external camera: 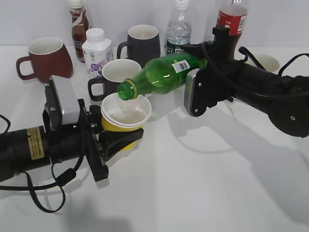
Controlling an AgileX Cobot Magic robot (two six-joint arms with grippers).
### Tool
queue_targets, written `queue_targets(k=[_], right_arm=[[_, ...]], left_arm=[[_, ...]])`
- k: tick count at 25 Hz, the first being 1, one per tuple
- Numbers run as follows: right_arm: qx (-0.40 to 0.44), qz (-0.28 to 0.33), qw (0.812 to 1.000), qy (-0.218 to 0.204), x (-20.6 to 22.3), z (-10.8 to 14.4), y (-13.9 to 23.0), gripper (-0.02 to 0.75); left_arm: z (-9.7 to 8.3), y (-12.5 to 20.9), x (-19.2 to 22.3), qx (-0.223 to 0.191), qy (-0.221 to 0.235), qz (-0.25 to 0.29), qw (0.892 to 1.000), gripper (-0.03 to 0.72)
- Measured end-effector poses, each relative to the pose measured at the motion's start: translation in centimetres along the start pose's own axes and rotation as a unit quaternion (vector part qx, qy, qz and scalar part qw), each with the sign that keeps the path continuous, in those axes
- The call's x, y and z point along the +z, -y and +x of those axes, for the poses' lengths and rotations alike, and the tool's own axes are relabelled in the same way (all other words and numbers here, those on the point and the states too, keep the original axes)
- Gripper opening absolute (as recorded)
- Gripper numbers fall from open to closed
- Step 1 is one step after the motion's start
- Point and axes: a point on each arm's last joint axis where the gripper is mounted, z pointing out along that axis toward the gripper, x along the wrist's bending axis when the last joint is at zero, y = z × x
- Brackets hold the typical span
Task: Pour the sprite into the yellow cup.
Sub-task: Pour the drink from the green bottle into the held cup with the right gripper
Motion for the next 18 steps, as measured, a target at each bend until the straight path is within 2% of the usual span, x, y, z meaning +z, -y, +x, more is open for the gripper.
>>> queue_targets(k=[18], right_arm=[[-0.026,0.000,1.000,0.000,0.00,-0.01,-0.01,0.375]], left_arm=[[-0.32,0.44,-0.47,-0.013,-0.008,0.009,1.000,0.328]])
